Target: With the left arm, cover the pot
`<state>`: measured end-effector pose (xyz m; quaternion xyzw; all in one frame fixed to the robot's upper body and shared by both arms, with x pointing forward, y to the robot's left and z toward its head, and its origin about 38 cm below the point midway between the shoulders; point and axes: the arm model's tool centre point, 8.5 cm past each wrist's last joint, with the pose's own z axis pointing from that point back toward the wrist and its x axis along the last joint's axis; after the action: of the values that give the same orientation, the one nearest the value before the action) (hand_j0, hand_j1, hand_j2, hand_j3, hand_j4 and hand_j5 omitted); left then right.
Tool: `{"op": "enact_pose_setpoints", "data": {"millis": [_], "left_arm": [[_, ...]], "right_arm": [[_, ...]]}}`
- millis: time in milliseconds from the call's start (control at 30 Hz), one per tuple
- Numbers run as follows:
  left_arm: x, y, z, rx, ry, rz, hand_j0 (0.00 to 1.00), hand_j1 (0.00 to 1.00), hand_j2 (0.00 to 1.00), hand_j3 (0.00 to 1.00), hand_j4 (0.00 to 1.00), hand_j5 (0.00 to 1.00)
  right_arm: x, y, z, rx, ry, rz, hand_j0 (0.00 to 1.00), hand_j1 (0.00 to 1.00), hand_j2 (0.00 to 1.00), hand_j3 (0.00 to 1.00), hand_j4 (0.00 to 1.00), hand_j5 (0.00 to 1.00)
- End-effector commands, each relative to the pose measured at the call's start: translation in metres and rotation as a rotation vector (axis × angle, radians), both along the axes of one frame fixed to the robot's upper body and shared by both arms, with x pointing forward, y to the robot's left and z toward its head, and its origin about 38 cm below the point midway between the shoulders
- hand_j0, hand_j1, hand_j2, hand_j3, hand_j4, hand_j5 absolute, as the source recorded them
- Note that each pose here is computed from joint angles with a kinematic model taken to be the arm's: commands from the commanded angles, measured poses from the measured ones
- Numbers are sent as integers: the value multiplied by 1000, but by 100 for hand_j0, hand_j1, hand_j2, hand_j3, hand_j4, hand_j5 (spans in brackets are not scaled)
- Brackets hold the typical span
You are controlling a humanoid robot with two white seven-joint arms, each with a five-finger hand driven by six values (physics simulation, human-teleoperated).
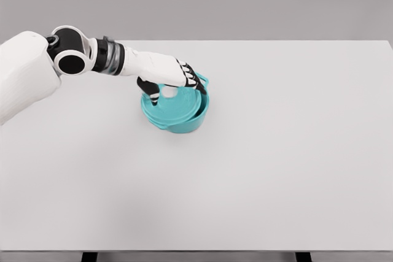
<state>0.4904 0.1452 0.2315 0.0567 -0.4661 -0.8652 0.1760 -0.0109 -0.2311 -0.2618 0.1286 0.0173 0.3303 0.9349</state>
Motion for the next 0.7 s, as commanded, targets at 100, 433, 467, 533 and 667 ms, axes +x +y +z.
{"op": "enact_pose_setpoints", "data": {"millis": [100,433,467,533,667], "left_arm": [[1,2,-2,31,-22,-1,100,100,100,100,100,100],[0,-5,8,-21,-43,-18,100,100,100,100,100,100],[0,-6,9,-24,-46,-19,100,100,100,100,100,100],[-3,-10,11,-29,-51,-35,100,100,100,100,100,100],[-5,-17,12,-37,-51,-48,100,100,100,100,100,100]], "right_arm": [[1,0,0,0,-1,0,100,100,100,100,100,100],[1,0,0,0,-1,0,100,100,100,100,100,100],[1,0,0,0,-1,0,100,100,100,100,100,100],[1,0,0,0,-1,0,100,100,100,100,100,100],[1,0,0,0,-1,0,100,100,100,100,100,100]]}}
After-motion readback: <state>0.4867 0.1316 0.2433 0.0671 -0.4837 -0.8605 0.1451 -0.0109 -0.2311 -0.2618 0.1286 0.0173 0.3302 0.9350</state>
